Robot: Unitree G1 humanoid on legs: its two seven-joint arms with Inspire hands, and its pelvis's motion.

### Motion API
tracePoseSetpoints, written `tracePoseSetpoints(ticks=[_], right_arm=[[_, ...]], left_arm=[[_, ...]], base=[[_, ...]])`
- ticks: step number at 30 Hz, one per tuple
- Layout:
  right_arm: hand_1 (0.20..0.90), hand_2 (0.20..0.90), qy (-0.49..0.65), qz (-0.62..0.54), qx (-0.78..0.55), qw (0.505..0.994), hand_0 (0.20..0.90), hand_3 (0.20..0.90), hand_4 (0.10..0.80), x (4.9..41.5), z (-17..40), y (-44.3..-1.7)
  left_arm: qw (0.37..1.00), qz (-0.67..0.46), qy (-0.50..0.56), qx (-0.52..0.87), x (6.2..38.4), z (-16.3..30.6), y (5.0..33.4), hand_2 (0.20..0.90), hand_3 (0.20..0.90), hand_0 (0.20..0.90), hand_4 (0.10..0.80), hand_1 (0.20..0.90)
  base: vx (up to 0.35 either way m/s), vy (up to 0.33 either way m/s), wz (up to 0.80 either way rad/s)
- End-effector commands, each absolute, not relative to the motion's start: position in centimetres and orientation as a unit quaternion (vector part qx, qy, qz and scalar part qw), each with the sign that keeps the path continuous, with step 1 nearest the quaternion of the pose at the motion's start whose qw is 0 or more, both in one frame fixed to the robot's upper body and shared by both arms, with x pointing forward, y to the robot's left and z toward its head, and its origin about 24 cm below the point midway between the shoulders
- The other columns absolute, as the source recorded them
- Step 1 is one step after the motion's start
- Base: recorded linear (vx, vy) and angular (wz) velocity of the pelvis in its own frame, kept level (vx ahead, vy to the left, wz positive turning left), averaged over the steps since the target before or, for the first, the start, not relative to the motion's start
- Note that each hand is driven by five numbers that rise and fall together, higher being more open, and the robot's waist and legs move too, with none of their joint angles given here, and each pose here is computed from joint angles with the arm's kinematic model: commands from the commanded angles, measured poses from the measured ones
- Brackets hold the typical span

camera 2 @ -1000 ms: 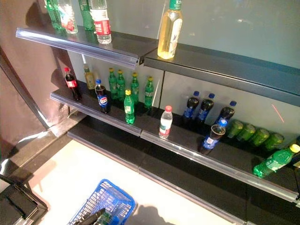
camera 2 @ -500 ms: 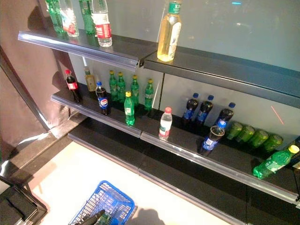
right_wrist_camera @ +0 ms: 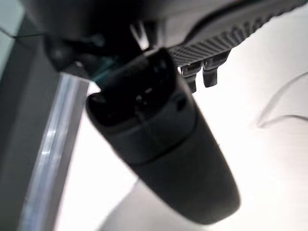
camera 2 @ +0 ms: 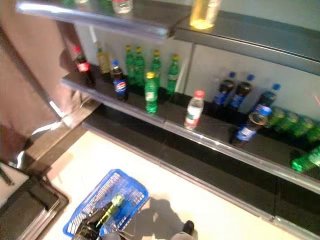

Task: Pick up the drink and place into the basket.

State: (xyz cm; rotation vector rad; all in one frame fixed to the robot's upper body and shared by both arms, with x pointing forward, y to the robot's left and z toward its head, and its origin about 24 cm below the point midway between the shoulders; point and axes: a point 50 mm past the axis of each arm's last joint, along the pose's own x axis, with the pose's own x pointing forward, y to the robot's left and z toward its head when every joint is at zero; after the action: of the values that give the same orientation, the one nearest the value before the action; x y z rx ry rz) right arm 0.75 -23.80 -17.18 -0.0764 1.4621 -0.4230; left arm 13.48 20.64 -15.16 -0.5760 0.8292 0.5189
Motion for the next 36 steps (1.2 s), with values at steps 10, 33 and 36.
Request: tracePoseSetpoints(ticks=[10, 33, 36], right_arm=[[0.900, 0.900, 0.580, -0.225, -0.023, 0.783, 0.900, 0.900, 0.800, 6.2, -16.1, -26.0], [0.900, 0.900, 0.466, -0.045, -0.085, 0.880, 0.900, 0.900, 0.800, 12.0, -14.9, -22.5], [0.900, 0.900, 0.436, 0.006, -0.113, 0.893, 0.900, 0.900, 0.800, 13.0, -14.3, -21.2]], left_arm=[[0.844, 0.262, 0.384, -0.268, 10.7, -15.3, 22.7, 0.300, 0.200, 0.300, 0.100, 0.300], [0.839, 0.268, 0.404, -0.249, 9.4, -15.6, 22.5, 0.300, 0.200, 0.300, 0.100, 0.300], [0.851, 0.273, 0.377, -0.243, 10.9, -14.6, 24.4, 0.300, 0.200, 0.300, 0.100, 0.300]], base=[[0.335, 0.225, 0.23], [0.273, 0.185, -0.47], [0.051, 0.189, -0.54]])
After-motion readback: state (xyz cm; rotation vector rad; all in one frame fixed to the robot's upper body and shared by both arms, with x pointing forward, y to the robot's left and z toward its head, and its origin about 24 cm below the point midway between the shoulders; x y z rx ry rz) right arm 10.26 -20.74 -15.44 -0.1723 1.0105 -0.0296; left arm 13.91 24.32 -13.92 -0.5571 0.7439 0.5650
